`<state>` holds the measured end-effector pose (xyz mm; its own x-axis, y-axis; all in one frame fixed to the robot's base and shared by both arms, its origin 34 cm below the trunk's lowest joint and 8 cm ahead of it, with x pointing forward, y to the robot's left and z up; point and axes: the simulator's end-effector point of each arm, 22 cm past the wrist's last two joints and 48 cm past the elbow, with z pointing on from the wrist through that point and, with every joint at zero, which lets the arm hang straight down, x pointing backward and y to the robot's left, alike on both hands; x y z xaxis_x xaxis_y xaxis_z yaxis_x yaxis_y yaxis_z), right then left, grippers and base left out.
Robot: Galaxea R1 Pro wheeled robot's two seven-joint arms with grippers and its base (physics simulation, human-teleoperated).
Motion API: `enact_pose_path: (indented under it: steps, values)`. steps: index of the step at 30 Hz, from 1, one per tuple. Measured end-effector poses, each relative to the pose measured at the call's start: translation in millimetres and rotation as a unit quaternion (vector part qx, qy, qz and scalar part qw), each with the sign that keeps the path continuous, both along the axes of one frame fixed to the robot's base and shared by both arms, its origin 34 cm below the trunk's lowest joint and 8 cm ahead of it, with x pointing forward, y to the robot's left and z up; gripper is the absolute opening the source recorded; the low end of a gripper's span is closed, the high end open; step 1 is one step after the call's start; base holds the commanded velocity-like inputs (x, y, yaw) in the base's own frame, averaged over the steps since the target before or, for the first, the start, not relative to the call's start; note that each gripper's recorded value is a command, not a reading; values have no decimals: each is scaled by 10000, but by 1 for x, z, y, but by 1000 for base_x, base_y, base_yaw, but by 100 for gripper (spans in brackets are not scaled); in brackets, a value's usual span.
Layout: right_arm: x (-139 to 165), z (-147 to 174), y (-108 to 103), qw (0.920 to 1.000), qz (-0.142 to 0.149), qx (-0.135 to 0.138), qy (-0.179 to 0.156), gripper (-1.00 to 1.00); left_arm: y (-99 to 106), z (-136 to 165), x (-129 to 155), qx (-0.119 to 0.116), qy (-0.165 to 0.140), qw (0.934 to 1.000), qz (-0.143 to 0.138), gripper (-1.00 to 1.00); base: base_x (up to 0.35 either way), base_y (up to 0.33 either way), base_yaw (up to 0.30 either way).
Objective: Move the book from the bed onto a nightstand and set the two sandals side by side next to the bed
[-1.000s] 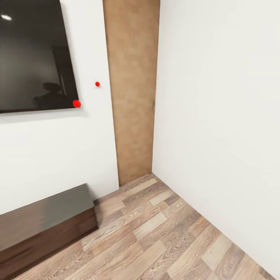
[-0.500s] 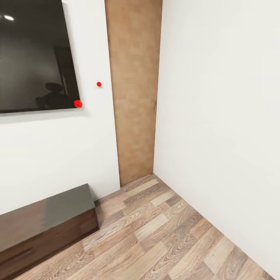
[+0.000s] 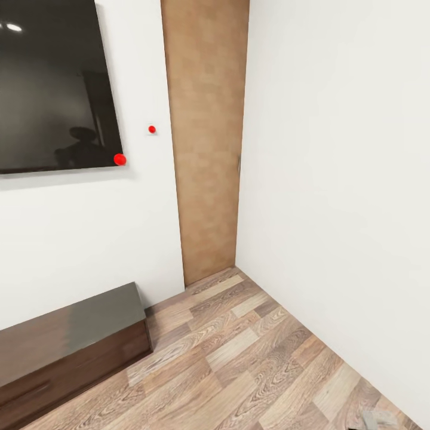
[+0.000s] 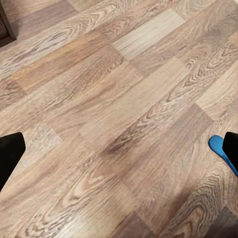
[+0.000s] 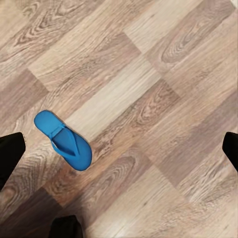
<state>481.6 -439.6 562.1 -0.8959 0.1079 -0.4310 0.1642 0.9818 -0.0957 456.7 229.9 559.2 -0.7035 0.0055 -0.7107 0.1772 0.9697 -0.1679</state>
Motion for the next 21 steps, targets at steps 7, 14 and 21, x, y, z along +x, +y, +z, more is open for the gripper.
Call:
enact_pose_path:
  steps: [7,14,21]
  values:
    - [-1,5,19,9987,186,98,464,100,0,0,0,-3,0,10000,-3,100,0,0,0]
    - [-13,-6,57,9904,1043,-41,903,100,0,0,0,1,0,10000,0,100,0,0,0]
    - [-15,-19,119,9848,1438,118,964,100,0,-3,0,1,6,10000,1,100,0,0,0]
